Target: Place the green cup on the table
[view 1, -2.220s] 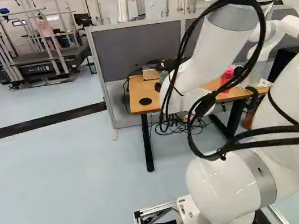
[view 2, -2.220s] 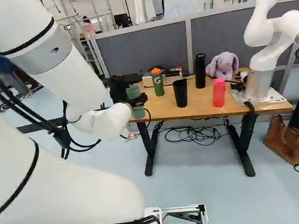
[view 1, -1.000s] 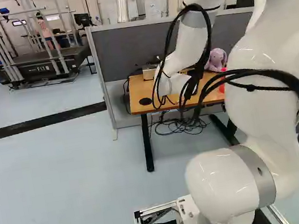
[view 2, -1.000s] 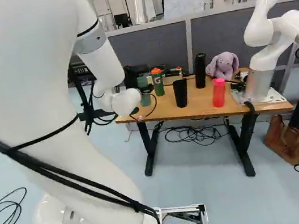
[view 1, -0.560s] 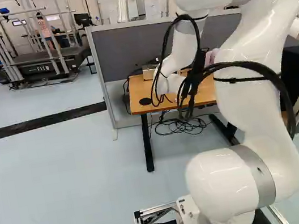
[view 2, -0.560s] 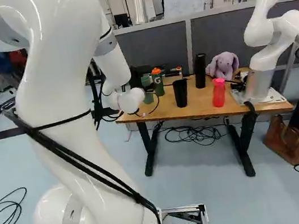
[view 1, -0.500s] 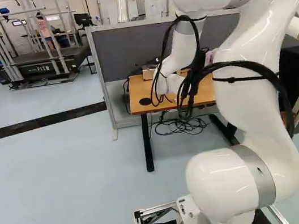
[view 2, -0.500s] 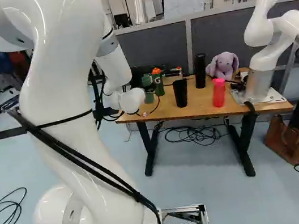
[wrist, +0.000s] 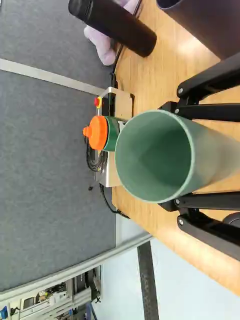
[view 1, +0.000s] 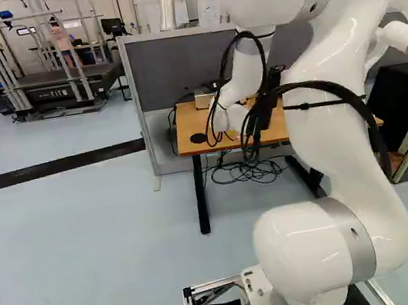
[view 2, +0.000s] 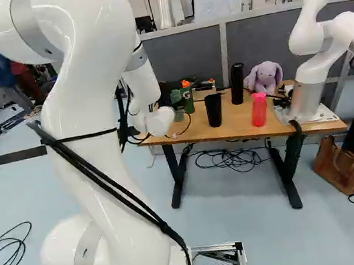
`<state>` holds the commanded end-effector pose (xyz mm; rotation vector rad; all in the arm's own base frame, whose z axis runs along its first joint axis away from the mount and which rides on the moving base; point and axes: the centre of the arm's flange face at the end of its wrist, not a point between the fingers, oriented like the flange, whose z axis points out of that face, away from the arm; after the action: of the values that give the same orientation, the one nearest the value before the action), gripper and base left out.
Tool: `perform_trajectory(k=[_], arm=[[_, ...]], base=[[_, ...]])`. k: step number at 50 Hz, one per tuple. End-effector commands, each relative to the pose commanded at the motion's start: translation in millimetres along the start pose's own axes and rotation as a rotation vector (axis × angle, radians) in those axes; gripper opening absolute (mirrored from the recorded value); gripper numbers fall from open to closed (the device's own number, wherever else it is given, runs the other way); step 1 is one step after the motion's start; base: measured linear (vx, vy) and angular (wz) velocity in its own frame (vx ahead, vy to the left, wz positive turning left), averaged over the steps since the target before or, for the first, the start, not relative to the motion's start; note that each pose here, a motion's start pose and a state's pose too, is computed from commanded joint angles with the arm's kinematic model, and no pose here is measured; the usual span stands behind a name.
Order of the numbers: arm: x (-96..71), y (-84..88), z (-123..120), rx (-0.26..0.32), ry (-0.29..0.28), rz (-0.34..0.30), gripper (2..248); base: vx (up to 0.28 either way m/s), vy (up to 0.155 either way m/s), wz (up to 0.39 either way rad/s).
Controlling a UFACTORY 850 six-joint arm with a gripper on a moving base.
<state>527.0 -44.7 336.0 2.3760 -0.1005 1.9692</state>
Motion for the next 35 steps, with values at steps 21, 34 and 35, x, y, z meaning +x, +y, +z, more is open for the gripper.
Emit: perform_trajectory(k=[21, 34, 35], arm=[[-19.5, 0.0, 6, 0.000, -0.005, 0.000, 124], [-33.8, 0.0, 9, 0.000, -0.030, 0.000, 124], [-34.8, 0.0, 9, 0.000, -0.032, 0.000, 124]], base=[[0.000, 0.000, 0.000], [0.000, 0.000, 0.000], [0.000, 0.000, 0.000]])
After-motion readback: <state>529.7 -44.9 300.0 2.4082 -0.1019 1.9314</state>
